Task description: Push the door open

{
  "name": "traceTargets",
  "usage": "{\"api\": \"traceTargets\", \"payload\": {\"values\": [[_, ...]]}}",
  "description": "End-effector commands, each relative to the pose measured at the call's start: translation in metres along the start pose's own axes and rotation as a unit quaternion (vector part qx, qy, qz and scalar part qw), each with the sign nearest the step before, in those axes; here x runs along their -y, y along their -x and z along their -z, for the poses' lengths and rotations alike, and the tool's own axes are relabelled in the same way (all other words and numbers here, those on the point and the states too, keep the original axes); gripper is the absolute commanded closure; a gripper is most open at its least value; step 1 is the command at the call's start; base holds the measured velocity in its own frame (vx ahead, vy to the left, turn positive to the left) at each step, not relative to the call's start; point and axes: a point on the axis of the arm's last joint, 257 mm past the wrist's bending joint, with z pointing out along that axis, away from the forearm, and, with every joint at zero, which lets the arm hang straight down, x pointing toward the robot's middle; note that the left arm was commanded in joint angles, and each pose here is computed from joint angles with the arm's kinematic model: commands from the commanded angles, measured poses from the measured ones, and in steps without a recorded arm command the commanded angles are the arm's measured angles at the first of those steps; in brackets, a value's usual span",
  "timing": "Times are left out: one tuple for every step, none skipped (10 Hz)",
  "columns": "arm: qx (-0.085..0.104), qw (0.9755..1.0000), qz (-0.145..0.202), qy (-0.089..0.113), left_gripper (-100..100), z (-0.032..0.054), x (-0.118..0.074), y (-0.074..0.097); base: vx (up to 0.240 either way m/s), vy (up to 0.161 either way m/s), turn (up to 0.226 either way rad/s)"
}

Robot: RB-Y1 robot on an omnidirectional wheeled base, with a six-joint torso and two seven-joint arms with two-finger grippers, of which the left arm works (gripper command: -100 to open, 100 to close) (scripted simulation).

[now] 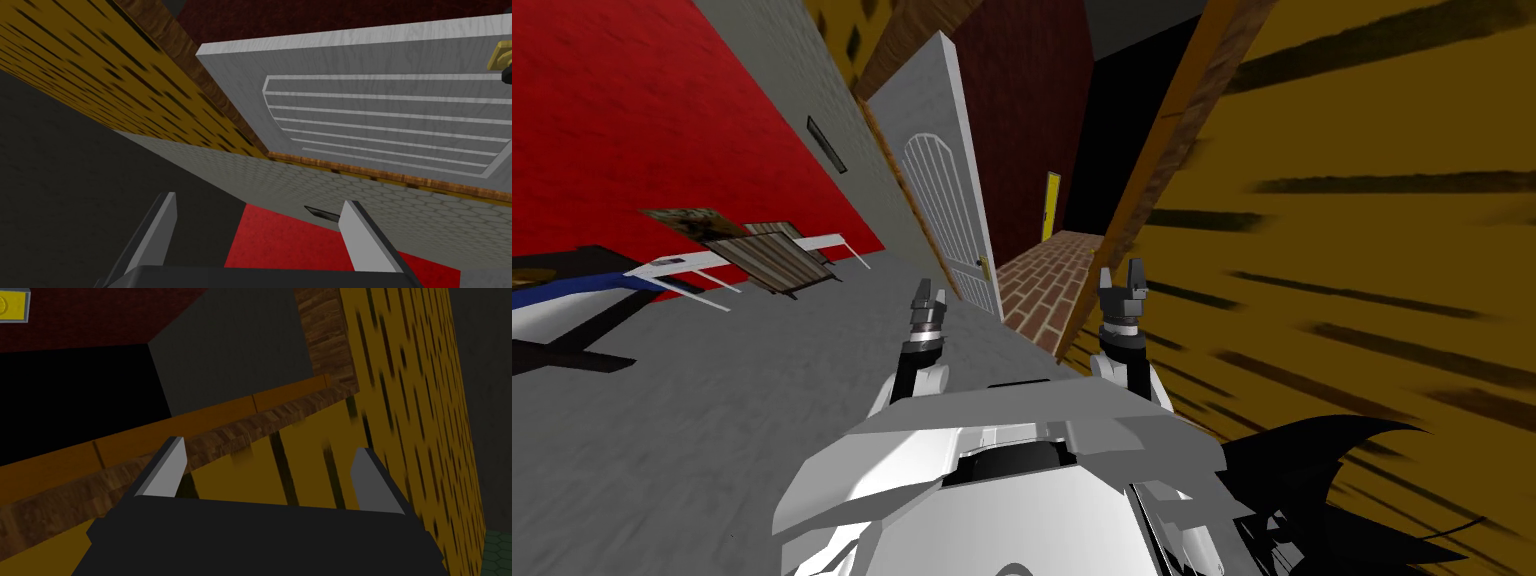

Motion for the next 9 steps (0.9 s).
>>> {"api": "traceTargets", "payload": {"values": [[-0.007, 0.9998, 0.008, 0.015, -100, 0.0001, -0.015, -0.008, 0.126, 0.163, -0.141], [-0.010, 0.9997, 0.011, 0.020, -100, 0.0003, -0.021, -0.011, 0.156, 0.149, -0.123], [-0.015, 0.9992, 0.017, 0.031, -100, 0.0009, -0.032, -0.017, 0.172, 0.154, -0.159], [-0.018, 0.9989, 0.020, 0.037, -100, 0.0013, -0.038, -0.020, 0.120, 0.162, -0.129], [-0.024, 0.9982, 0.026, 0.049, -100, 0.0023, -0.050, -0.027, 0.096, 0.165, -0.157], [-0.026, 0.9977, 0.029, 0.055, -100, 0.0029, -0.056, -0.030, 0.086, 0.154, -0.130], [-0.032, 0.9966, 0.035, 0.067, -100, 0.0043, -0.067, -0.038, 0.080, 0.147, -0.154], [-0.035, 0.9960, 0.038, 0.073, -100, 0.0051, -0.073, -0.041, 0.095, 0.163, -0.134], [-0.038, 0.9953, 0.041, 0.079, -100, 0.0059, -0.079, -0.045, 0.115, 0.167, -0.095]]}}
